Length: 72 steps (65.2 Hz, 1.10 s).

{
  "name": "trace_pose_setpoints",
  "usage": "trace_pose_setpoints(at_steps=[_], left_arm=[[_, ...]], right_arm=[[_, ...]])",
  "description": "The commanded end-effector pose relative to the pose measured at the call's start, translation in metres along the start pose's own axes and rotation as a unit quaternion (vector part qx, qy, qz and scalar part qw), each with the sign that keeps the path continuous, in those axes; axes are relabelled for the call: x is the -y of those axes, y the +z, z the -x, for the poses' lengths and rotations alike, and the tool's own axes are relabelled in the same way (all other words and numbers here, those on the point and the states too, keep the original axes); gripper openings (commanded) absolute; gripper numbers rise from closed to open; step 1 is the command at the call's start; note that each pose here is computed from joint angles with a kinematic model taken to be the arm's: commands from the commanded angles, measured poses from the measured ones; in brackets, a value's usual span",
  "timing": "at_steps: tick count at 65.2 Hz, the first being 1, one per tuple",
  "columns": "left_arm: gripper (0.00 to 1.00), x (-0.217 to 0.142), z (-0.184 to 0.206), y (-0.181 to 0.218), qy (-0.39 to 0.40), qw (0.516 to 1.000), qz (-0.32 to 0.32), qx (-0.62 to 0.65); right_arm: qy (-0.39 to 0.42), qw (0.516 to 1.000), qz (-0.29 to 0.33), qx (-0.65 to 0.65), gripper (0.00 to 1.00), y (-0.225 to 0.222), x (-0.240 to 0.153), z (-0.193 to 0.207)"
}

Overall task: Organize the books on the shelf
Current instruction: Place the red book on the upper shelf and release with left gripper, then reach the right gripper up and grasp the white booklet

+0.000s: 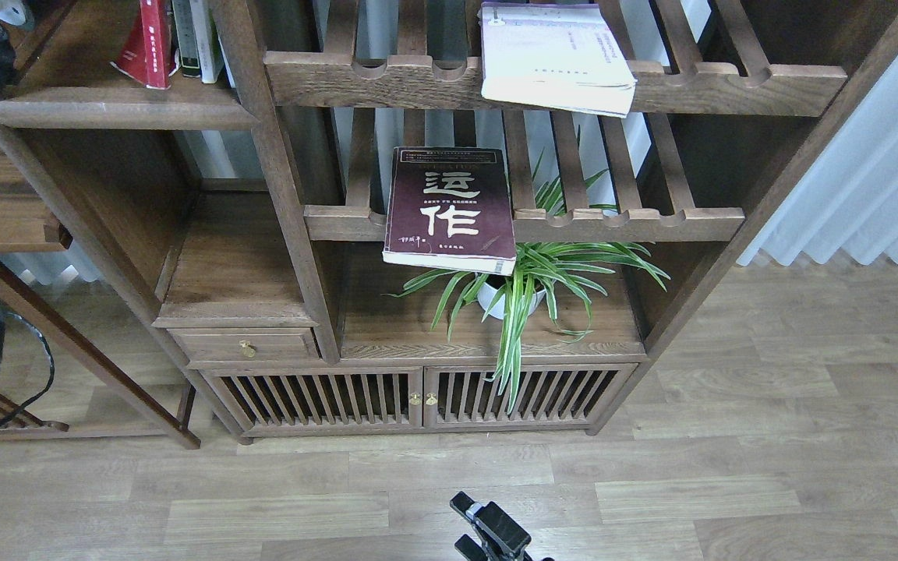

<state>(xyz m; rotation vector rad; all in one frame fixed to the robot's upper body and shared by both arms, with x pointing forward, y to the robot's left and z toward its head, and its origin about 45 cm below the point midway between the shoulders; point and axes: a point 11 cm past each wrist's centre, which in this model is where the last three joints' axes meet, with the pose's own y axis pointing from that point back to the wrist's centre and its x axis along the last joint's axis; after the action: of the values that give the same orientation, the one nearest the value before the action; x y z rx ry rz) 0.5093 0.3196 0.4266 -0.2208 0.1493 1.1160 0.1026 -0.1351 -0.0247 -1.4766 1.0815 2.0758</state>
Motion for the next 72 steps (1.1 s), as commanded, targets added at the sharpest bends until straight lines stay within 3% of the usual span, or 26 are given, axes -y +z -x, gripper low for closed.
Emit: trace_pose_setpoints(at_steps=[1,11,20,30,42,57,60,72], left_arm=[[0.79,-0.006,0.001,-0.001,-0.009,1.000,0.015,-0.020],[0.80,-0.030,-0.008,0.007,-0.008,0.999,0.034,-0.009],[0.81,-0.053,0.001,-0.009,-0.039,0.997,0.049,-0.054],[0.88,-0.080,0.003,-0.056,-0.052,0.992,0.026,-0.115],[0.89,-0.113,0.024,-0.108,-0.089,0.975,-0.022,-0.204],[0.91,-0.173,0.010,-0.197,-0.026,0.957,-0.106,-0.269],[0.92,-0.200,0.005,-0.224,0.004,0.949,-0.131,-0.288],[0.92,-0.235,-0.013,-0.245,0.055,0.939,-0.141,-0.309]], right_arm=[[-0.002,1.000,-0.008,0.000,1.00,-0.005,0.000,0.001],[-0.002,1.000,-0.011,0.000,1.00,-0.006,0.000,0.001],[-0.016,0.999,-0.045,-0.003,1.00,-0.031,0.004,0.011],[-0.054,0.995,-0.081,-0.018,1.00,-0.065,0.018,0.040],[-0.091,0.991,-0.094,-0.033,1.00,-0.082,0.031,0.070],[-0.147,0.984,-0.091,-0.049,1.00,-0.089,0.039,0.111],[-0.166,0.979,-0.091,-0.075,1.00,-0.104,0.034,0.130],[-0.215,0.962,-0.119,-0.115,1.00,-0.140,0.022,0.176]])
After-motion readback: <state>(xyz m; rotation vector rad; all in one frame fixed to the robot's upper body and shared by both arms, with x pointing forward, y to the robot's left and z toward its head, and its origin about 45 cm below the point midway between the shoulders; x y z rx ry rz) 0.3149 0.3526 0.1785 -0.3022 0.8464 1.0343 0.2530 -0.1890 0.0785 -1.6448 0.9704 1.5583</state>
